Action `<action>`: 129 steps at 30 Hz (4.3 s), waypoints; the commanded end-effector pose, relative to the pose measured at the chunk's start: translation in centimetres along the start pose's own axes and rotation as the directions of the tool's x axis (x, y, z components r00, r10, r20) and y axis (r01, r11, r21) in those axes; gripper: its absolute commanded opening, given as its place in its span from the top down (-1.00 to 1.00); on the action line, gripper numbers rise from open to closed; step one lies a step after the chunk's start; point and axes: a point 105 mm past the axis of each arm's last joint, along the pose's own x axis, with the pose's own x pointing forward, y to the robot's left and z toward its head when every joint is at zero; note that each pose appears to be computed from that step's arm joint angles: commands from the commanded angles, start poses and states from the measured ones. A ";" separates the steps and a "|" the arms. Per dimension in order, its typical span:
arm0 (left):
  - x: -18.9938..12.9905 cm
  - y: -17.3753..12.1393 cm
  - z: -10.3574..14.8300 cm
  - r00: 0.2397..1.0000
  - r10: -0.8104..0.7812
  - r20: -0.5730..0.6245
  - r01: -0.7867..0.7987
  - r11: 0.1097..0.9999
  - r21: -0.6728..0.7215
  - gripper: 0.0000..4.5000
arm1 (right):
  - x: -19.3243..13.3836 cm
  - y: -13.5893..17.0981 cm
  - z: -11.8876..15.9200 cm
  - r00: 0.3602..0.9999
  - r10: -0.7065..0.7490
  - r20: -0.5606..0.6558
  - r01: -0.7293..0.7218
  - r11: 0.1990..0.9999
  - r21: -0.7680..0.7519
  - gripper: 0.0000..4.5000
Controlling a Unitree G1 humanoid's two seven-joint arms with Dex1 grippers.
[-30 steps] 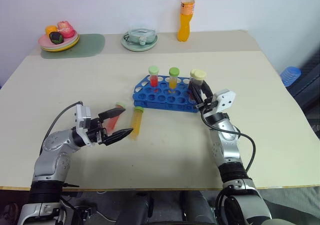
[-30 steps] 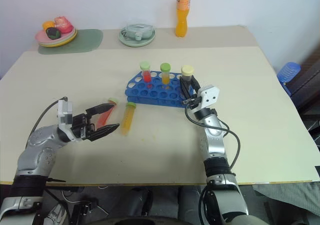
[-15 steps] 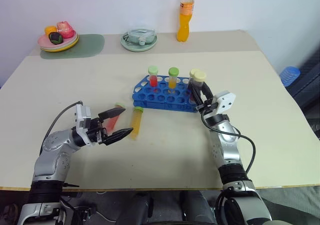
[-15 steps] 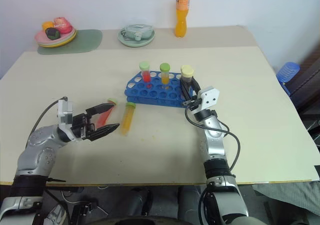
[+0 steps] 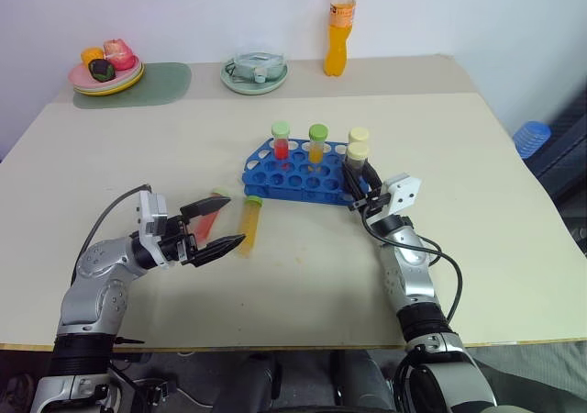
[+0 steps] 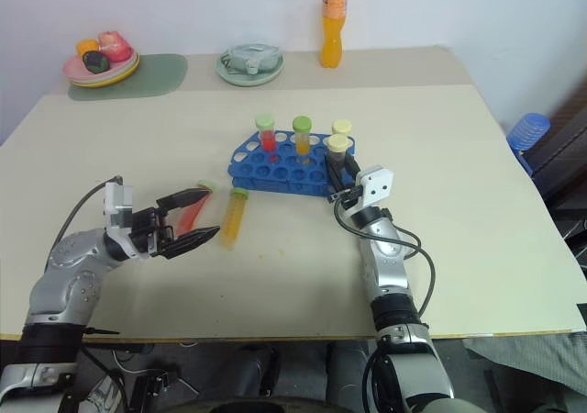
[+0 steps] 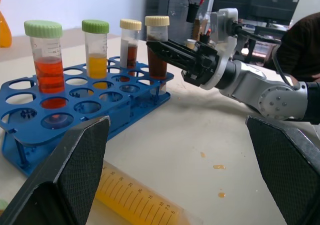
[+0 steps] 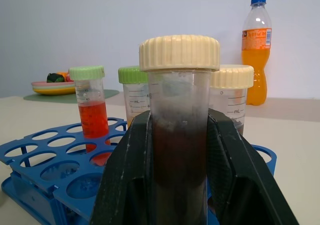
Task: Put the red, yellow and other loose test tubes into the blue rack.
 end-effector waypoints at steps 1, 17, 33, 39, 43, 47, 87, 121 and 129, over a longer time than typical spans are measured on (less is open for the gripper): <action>0.0 0.1 1.1 1.000 0.000 0.020 0.000 0.999 0.037 -1.00 | -0.4 0.5 -0.8 1.000 0.023 -0.021 -0.022 0.999 0.041 0.64; 0.9 1.0 1.9 0.993 0.070 0.096 -0.071 0.997 0.005 -1.00 | -1.6 -1.4 1.0 0.998 0.057 -0.030 -0.061 0.985 -0.163 -0.98; 5.1 3.1 6.8 0.867 0.498 0.028 -0.485 0.856 -0.179 -1.00 | -8.5 -2.1 5.9 0.920 0.256 -0.298 -0.307 0.941 -0.139 -0.98; 5.4 5.3 5.5 0.707 0.624 -0.334 -0.707 0.635 -0.312 -1.00 | -8.2 -2.5 8.3 0.885 0.334 -0.324 -0.393 0.909 -0.136 -0.98; 6.2 5.0 3.8 0.688 0.490 -0.536 -0.710 0.607 -0.356 -1.00 | -8.0 -2.8 8.3 0.885 0.332 -0.326 -0.389 0.912 -0.128 -0.98; 7.3 4.3 3.0 0.695 0.381 -0.609 -0.682 0.617 -0.392 -1.00 | -8.6 -2.6 7.6 0.878 0.337 -0.342 -0.394 0.912 -0.113 -0.98; 9.8 4.2 -1.1 0.286 0.163 -0.944 -0.883 0.427 -0.194 -0.88 | -10.1 0.9 10.7 0.785 0.508 -0.354 -0.548 0.836 -0.017 -0.99; 10.9 2.1 10.5 0.907 0.422 -0.015 -0.382 0.836 0.395 0.64 | -9.6 -0.6 10.0 0.805 0.466 -0.367 -0.509 0.860 -0.026 -1.00; 14.7 1.5 10.3 0.916 0.274 0.292 -0.387 0.797 0.464 0.64 | -10.1 -1.1 10.3 0.817 0.424 -0.390 -0.477 0.878 -0.045 -1.00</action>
